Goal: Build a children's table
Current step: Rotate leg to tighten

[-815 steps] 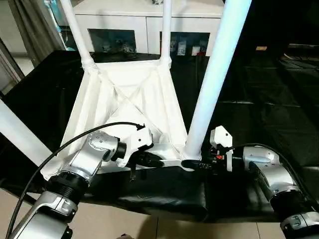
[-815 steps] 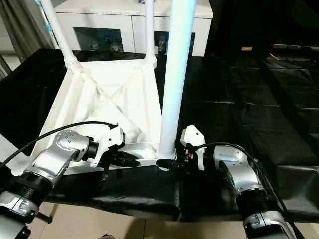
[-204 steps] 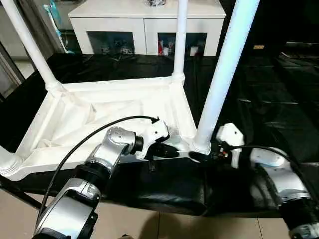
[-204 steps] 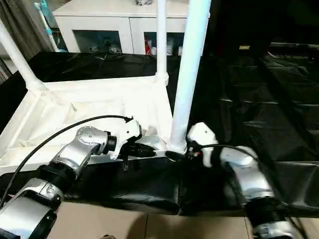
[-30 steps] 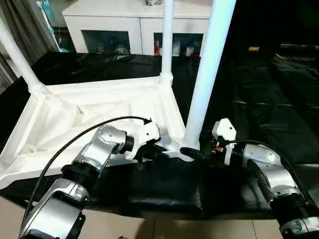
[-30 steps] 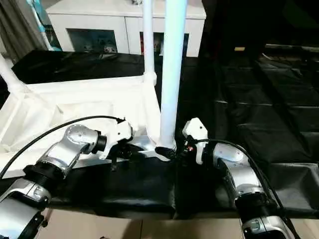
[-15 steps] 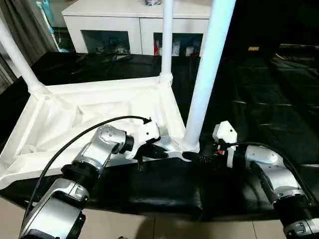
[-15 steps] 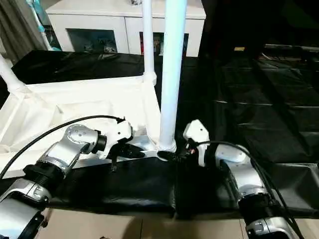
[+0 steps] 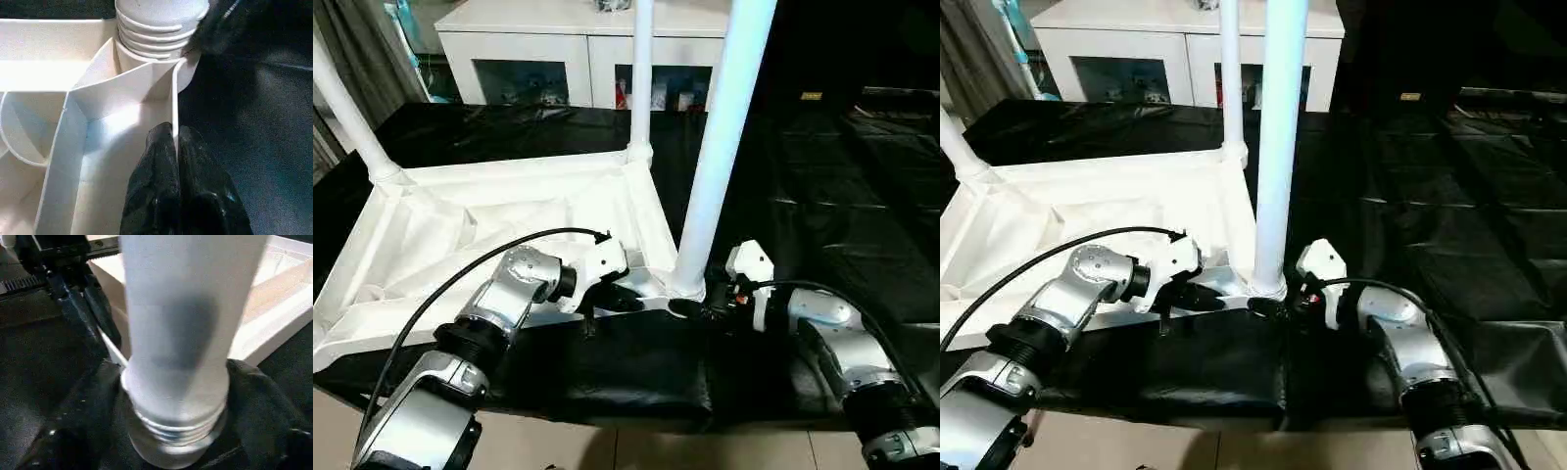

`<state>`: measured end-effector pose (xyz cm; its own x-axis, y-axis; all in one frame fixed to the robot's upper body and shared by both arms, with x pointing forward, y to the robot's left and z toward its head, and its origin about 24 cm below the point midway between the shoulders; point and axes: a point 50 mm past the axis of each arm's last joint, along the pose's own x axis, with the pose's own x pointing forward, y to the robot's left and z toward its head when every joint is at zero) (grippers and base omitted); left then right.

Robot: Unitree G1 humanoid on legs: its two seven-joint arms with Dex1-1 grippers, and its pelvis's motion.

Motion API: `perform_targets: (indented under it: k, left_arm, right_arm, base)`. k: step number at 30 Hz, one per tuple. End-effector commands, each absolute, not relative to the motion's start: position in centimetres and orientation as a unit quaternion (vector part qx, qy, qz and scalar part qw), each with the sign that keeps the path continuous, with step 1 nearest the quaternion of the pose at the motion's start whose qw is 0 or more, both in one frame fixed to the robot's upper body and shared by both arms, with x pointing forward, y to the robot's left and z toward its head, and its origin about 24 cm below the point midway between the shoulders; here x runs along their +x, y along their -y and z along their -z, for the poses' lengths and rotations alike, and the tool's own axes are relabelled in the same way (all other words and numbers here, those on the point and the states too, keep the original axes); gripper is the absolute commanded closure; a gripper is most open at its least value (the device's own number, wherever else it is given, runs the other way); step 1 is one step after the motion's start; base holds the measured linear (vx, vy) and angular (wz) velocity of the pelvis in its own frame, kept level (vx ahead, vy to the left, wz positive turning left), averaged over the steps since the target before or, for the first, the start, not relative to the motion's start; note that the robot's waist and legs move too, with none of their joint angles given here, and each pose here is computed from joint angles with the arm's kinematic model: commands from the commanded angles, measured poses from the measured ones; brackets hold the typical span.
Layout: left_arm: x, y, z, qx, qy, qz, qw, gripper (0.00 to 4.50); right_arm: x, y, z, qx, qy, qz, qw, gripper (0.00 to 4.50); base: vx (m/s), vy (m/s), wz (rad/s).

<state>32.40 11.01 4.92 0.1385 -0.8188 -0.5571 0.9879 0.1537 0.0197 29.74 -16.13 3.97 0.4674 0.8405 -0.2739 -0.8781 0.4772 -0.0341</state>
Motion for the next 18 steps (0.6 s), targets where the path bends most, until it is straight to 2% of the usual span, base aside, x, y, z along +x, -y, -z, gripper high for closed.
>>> perform_targets:
  k: [1, 7, 15, 18]
  left_arm:
    - [31.57, -11.48, -3.22, 0.187, -0.254, 0.619, 0.719, 4.50]
    - [31.58, -11.64, -3.23, 0.185, -0.256, 0.619, 0.719, 4.50]
    - [31.54, -11.86, -3.19, 0.184, -0.262, 0.619, 0.717, 4.50]
    - [31.69, -11.76, -3.03, 0.176, -0.265, 0.610, 0.726, 4.50]
  right_arm:
    - [29.94, 15.97, -4.19, -0.079, -0.102, -0.507, 0.852, 1.22]
    - [30.11, 15.85, -4.21, -0.077, -0.100, -0.507, 0.853, 1.71]
    - [30.08, 15.66, -3.95, -0.071, -0.099, -0.505, 0.855, 1.80]
    - [30.45, 15.49, -3.35, -0.075, -0.108, -0.469, 0.874, 1.81]
  base:
    - [0.000, 0.000, 0.00]
    - [0.000, 0.000, 0.00]
    - [0.000, 0.000, 0.00]
    - [0.000, 0.000, 0.00]
